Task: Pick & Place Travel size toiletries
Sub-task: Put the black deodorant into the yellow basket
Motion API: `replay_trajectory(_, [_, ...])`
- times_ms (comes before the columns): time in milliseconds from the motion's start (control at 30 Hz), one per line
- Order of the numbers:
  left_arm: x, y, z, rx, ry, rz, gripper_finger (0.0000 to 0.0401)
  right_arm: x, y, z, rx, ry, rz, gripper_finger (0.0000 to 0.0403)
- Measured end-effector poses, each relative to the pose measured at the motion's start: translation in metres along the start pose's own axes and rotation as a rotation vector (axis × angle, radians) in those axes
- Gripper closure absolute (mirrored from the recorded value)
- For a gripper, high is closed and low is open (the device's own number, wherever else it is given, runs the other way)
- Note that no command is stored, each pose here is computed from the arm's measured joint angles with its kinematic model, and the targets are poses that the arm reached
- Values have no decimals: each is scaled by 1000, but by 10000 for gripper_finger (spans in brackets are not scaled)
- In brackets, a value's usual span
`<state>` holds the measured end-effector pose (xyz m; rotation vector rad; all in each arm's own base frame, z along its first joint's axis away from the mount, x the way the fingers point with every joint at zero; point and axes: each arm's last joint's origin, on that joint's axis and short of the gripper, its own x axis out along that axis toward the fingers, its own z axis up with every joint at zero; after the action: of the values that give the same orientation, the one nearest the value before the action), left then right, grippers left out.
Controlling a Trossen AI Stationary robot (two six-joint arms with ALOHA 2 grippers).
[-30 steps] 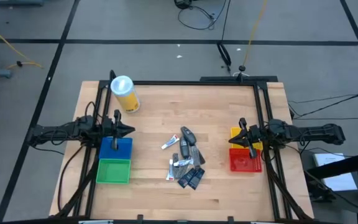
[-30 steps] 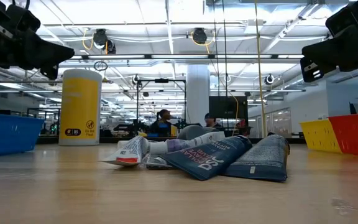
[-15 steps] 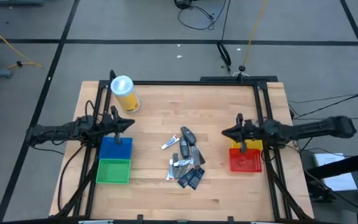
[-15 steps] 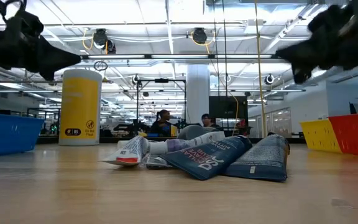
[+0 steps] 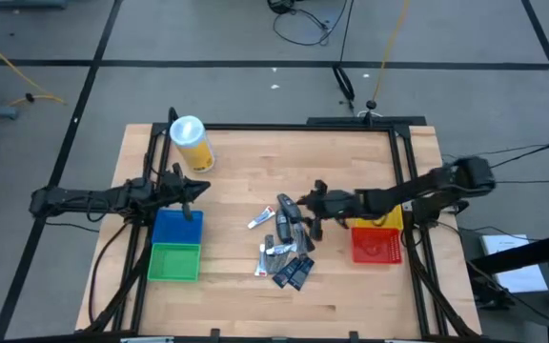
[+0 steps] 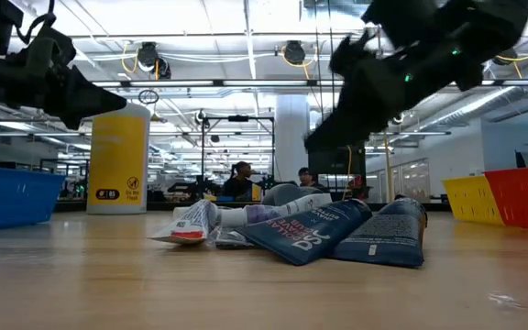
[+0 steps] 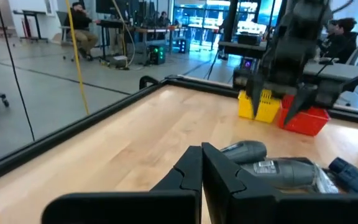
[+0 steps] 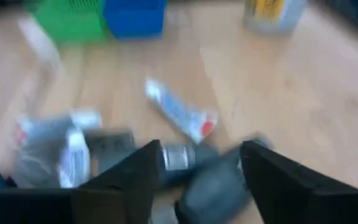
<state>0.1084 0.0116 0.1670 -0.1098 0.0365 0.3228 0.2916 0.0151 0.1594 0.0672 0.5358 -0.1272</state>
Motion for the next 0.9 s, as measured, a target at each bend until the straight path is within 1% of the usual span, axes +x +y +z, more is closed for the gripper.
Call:
replay_trajectory(67, [1, 0, -1, -7, 15, 2, 395, 14, 2, 0, 9, 51, -16, 143])
replay_trajectory(167, [3, 0, -3, -12, 34, 4, 387, 25, 2, 10, 41, 40, -106, 116])
replay_trajectory(233, [4, -1, -4, -13, 41, 6, 385, 30, 1, 7, 45, 59, -144, 107])
replay_trajectory(367, [5, -1, -5, -20, 51, 7, 394, 38, -3, -2, 75, 88, -159, 107])
replay_trajectory(467, [5, -1, -4, -26, 41, 6, 399, 44, -7, -8, 89, 116, -171, 118])
replay_trajectory(600, [6, -1, -3, -28, 33, 5, 388, 51, -12, -15, 83, 137, -188, 141])
replay_trajectory(767, [6, -1, -3, -26, 29, 4, 383, 52, -18, -15, 74, 139, -206, 187])
replay_trajectory(900, [6, -1, -3, -26, 29, 4, 391, 52, -20, -13, 40, 137, -212, 234])
